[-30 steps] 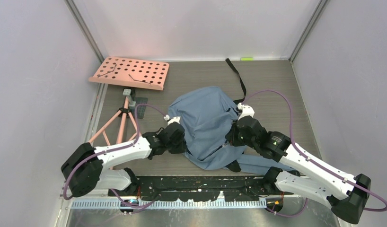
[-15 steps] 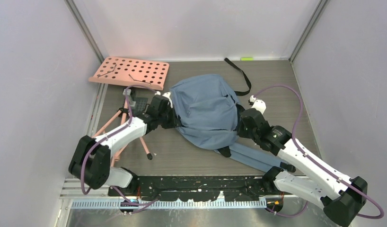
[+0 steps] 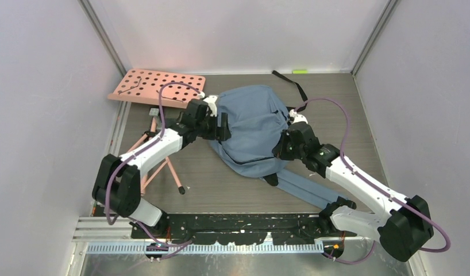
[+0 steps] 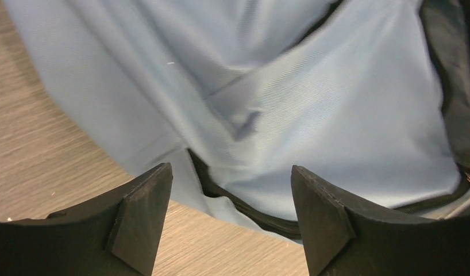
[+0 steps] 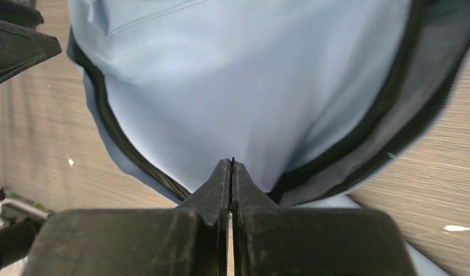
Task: Pack the student bag
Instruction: Zip the student bag at the center of the board.
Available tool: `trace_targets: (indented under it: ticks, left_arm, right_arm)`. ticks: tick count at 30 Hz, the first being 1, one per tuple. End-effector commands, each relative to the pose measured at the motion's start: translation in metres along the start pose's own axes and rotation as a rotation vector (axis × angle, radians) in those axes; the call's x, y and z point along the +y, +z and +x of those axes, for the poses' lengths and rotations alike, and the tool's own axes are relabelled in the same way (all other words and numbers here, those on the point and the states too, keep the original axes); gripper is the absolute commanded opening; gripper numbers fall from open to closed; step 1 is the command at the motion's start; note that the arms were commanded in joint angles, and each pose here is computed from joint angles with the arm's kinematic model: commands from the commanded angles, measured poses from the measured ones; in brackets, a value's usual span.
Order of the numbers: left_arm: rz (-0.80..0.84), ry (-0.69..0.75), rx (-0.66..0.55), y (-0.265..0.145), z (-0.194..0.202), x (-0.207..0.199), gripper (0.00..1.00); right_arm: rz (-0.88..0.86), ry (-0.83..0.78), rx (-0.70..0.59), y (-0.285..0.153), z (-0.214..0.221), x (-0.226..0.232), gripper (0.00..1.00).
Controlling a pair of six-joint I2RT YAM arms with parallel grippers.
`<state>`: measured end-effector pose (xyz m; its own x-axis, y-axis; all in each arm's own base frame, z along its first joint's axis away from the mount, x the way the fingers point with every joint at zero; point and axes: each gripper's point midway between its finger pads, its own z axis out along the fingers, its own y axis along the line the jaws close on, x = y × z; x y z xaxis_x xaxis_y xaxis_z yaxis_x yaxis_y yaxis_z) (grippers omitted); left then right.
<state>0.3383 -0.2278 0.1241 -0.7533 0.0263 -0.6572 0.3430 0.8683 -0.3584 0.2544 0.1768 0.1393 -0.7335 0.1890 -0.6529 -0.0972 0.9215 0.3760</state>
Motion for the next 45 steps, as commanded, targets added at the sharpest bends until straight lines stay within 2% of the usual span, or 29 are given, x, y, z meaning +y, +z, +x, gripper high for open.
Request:
trace_targets:
  ticks: [1,6,10,13,20,25,30,33,35,39,40,45]
  left_arm:
    - [0.131,0.239,-0.167,-0.029,-0.027,-0.053,0.79]
    - [0.421,0.506,-0.157,-0.034,0.009,-0.133,0.79]
    - [0.501,0.635,-0.136,-0.022,0.033,-0.169,0.79]
    - [0.533,0.663,-0.13,-0.011,0.046,-0.185,0.75]
    - [0.553,0.699,-0.137,0.002,0.077,-0.204,0.65]
    - [0.448,0.765,-0.205,0.007,0.089,-0.203,0.5]
    - [0.339,0.803,-0.296,0.006,0.097,-0.197,0.54]
    - [0.317,0.799,-0.3,0.01,0.101,-0.193,0.47]
    - [0.31,0.801,-0.285,0.015,0.105,-0.192,0.39]
    - [0.303,0.818,-0.262,0.019,0.115,-0.191,0.04]
    - [0.295,0.821,-0.256,0.019,0.117,-0.19,0.0]
    - [0.233,0.835,-0.218,0.014,0.133,-0.17,0.0]
  right_arm:
    - [-0.162,0.051,0.029,0.008,0.009,0.028,0.01]
    - [-0.167,0.085,0.033,0.006,0.018,0.025,0.01]
    - [-0.116,0.095,0.03,-0.002,0.024,0.011,0.01]
    - [-0.023,0.119,0.025,-0.005,0.033,-0.011,0.0]
    - [0.014,0.174,0.009,-0.013,0.046,-0.027,0.01]
    - [0.024,0.189,0.017,-0.011,0.051,-0.03,0.01]
    - [0.037,0.187,0.032,-0.009,0.054,-0.032,0.0]
    - [0.039,0.188,0.034,-0.008,0.054,-0.032,0.0]
    - [0.038,0.191,0.03,-0.009,0.053,-0.031,0.0]
    - [0.074,0.173,-0.016,-0.011,0.041,-0.037,0.01]
    - [0.092,0.149,-0.031,-0.015,0.035,-0.038,0.0]
    - [0.266,0.023,-0.151,-0.03,-0.008,-0.062,0.0]
